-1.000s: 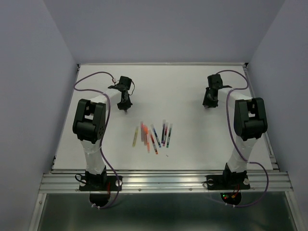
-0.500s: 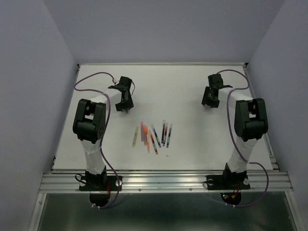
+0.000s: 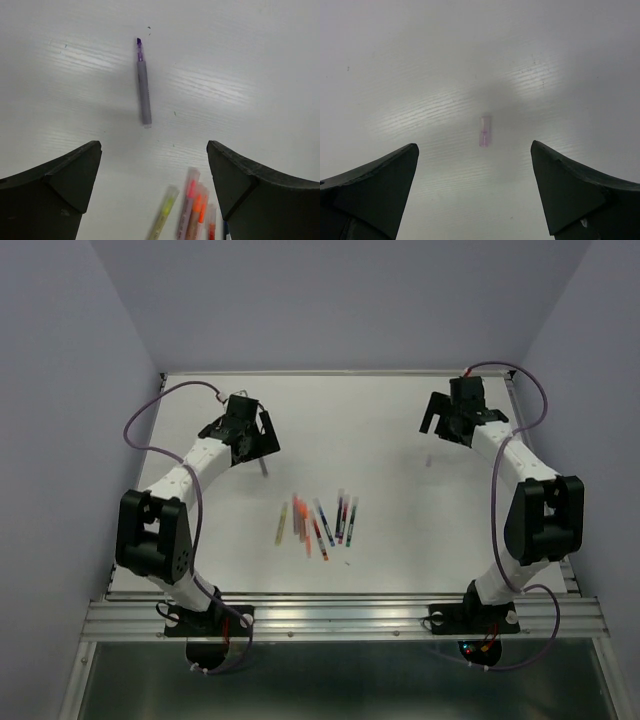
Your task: Open the pen caps
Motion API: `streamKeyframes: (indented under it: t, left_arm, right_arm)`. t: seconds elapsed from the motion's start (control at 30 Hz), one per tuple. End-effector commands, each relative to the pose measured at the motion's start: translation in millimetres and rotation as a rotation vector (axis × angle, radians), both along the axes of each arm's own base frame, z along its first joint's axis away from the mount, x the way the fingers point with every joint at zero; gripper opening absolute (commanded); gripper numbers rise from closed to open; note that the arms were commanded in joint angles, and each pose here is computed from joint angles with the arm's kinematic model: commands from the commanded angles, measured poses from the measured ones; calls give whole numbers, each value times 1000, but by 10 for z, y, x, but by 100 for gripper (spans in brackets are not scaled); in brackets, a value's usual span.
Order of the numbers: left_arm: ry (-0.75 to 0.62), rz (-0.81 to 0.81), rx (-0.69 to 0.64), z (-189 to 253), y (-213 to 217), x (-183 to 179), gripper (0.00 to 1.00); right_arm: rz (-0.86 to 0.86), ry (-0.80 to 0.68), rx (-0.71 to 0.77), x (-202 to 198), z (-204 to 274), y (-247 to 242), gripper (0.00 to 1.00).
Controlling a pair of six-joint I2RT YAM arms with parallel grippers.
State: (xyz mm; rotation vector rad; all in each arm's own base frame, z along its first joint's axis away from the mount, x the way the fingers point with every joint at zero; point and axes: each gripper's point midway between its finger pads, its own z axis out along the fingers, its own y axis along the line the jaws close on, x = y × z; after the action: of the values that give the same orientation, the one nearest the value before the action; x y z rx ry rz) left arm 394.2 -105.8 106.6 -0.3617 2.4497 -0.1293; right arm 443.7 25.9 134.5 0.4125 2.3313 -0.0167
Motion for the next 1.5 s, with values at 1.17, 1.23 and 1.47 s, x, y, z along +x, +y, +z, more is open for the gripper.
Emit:
streamKeyframes:
  t: [1.17,1.23,1.47]
  left_arm:
    - [277,-165,37,-827,-374,-1532,86]
    - [284,-169,42,-846,-381,-1526,82]
    - [326,-180,108,-916,-367,-1563,73]
  right_arm:
    - [45,-36,33,-44,60,78,100]
    - [46,-33,34,-43,47,81,100]
    - [30,-37,18,-43,58,40,100]
